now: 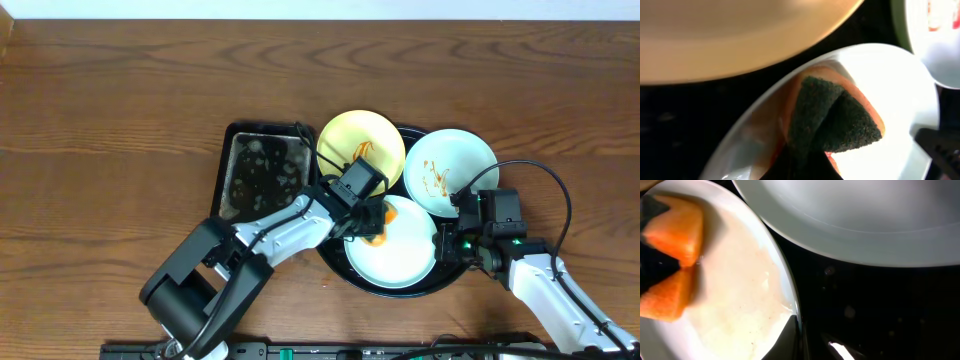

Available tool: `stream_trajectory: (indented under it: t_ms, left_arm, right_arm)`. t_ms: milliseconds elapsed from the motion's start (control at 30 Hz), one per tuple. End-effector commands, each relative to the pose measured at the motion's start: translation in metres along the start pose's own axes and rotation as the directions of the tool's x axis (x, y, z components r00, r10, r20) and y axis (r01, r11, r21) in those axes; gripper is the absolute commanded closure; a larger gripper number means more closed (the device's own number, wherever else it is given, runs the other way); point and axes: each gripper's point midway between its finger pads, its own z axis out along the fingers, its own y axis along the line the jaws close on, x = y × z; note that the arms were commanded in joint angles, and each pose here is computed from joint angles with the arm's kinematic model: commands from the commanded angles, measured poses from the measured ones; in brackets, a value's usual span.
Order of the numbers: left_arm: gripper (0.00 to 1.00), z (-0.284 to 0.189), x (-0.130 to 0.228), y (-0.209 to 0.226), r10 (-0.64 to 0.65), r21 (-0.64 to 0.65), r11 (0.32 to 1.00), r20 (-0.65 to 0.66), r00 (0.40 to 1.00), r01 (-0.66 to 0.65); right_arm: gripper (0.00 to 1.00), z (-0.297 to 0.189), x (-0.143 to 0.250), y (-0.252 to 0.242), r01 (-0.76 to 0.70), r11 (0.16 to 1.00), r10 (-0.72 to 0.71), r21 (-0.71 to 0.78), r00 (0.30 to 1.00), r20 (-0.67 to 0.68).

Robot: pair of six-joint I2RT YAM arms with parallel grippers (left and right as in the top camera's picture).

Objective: Clean dirty plates on tray and stack at the side
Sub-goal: 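Scrub the front pale green plate with the sponge in the left gripper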

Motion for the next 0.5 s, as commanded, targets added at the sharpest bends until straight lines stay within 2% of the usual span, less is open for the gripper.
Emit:
stream_trajectory:
  t_ms: [0,100,267,467]
  left_arm:
    - [0.93,-0.007,-0.010,0.050,0.002,-0.226,0.974,0.093,0.996,0.019]
    - [0.93,-0.021,-0.030,0.062,0.044,-0.318,0.948,0.200,0.979,0.022]
    - [0.92,-0.043,-0.052,0.053,0.196,-0.358,0.929,0.268,0.943,-0.092]
    - [0.92,-0.080,-0.064,0.030,0.217,-0.308,0.945,0.352,0.910,-0.106]
  right_arm:
    - [0.99,0.001,0.002,-0.003,-0.011,1.000,0.011,0.009,1.000,-0.007]
    - [0.99,0.001,0.002,-0.003,-0.011,1.000,0.011,0.009,1.000,-0.007]
    - [0.99,0.001,0.003,-0.003,-0.011,1.000,0.011,0.009,1.000,-0.008]
    - [0.99,0.001,0.003,-0.003,-0.011,1.000,0.011,0.009,1.000,-0.008]
